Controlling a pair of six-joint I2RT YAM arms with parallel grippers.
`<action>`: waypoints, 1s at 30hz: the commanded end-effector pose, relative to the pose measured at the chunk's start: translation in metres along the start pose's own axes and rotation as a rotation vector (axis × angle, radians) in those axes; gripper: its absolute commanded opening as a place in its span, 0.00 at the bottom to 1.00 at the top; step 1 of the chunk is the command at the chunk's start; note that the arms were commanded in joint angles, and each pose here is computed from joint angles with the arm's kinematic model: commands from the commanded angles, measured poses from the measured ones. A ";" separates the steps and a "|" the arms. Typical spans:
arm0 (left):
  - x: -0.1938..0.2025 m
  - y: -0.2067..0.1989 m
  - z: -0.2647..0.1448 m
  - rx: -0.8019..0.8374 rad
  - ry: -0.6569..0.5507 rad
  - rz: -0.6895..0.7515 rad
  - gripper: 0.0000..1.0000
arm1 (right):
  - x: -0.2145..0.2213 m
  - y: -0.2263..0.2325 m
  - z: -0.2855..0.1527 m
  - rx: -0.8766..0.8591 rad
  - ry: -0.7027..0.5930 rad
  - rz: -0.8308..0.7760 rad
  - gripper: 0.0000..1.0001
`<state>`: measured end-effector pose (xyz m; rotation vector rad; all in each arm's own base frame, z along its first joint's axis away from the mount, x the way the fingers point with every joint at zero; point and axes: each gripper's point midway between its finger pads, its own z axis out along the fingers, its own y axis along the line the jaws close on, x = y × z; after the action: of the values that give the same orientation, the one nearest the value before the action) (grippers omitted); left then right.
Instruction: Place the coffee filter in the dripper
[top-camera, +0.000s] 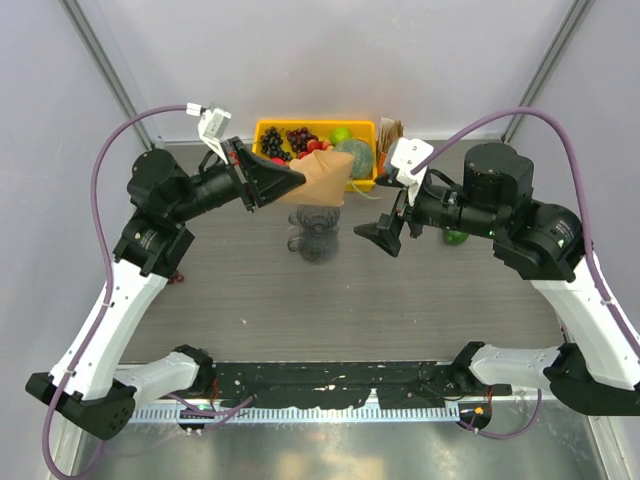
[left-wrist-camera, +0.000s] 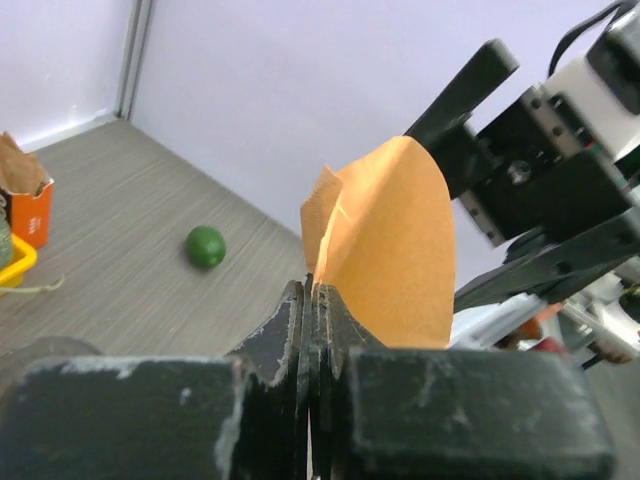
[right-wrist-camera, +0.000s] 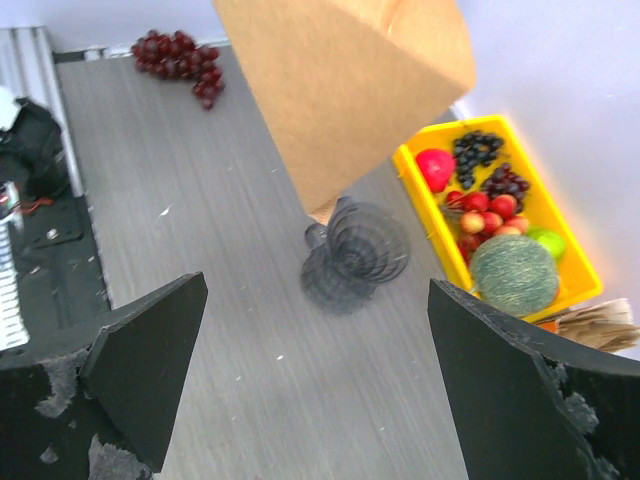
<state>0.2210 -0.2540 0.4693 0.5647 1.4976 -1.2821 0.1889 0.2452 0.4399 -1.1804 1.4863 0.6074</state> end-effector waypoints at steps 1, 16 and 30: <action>-0.049 -0.024 -0.004 0.034 -0.188 -0.085 0.00 | -0.029 -0.024 0.018 0.127 -0.135 -0.058 1.00; -0.052 -0.026 -0.003 0.030 -0.200 -0.163 0.00 | -0.062 -0.034 0.039 0.264 -0.217 -0.213 0.90; -0.041 -0.017 -0.001 0.004 -0.187 -0.186 0.00 | -0.063 -0.030 0.042 0.228 -0.203 -0.276 0.57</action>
<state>0.2290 -0.2515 0.4959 0.2918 1.4880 -1.4336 0.2340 0.2948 0.4656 -1.1133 1.2432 0.3482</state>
